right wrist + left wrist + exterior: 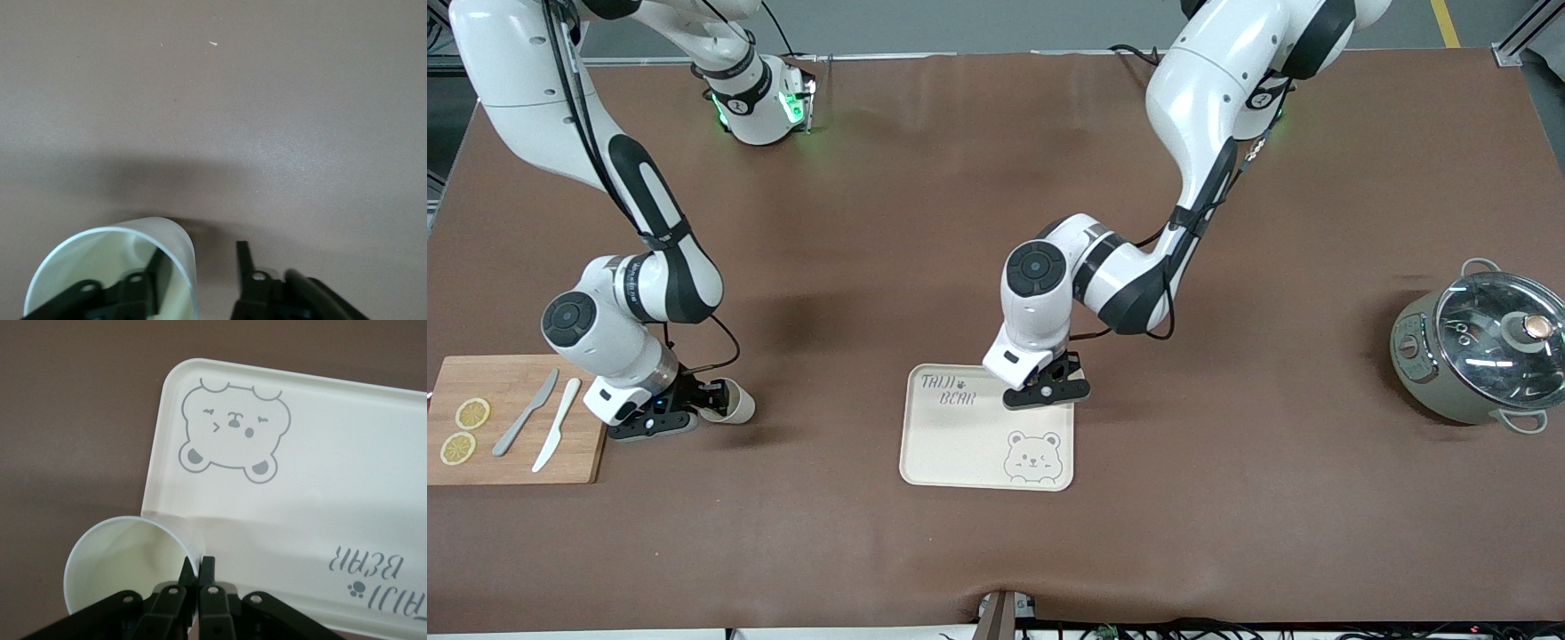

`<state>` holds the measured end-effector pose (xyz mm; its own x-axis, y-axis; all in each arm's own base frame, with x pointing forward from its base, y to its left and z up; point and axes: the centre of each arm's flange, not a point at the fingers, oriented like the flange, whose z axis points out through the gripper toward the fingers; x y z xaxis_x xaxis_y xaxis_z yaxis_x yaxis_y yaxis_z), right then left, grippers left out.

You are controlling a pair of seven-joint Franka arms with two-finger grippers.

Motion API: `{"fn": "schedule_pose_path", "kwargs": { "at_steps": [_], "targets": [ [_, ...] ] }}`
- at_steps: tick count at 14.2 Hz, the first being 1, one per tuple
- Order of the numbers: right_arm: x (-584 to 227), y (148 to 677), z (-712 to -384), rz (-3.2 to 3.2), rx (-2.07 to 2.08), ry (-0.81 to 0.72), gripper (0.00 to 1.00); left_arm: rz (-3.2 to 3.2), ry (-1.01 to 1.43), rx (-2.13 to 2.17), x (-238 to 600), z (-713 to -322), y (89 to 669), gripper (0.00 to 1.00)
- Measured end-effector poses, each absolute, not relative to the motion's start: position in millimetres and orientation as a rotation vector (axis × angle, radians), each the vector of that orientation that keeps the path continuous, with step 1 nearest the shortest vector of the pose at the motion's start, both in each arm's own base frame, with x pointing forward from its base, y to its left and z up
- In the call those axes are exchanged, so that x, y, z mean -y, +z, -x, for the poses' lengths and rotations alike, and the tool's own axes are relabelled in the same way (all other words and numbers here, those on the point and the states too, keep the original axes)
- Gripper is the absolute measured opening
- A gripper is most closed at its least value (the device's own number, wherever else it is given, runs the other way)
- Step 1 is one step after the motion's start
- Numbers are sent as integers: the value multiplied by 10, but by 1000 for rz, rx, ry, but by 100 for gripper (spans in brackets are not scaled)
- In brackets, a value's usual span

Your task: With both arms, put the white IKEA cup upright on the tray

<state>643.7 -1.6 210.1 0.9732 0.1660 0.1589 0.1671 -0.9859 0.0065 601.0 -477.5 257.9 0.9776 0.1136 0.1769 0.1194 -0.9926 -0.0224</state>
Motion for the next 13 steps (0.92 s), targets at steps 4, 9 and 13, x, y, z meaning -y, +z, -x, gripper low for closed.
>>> {"fn": "schedule_pose_path", "kwargs": {
  "at_steps": [4,9,13],
  "targets": [
    [-13,2143,-6444,3109,264,-258,4,3101,-314,179,4904,-5964,2460,5],
    [-7,2144,-6437,3110,264,-256,4,3099,-320,186,4887,-5982,2447,5],
    [-20,2146,-6438,3108,266,-257,4,3108,-336,203,4895,-5992,2444,5]
  ]
}}
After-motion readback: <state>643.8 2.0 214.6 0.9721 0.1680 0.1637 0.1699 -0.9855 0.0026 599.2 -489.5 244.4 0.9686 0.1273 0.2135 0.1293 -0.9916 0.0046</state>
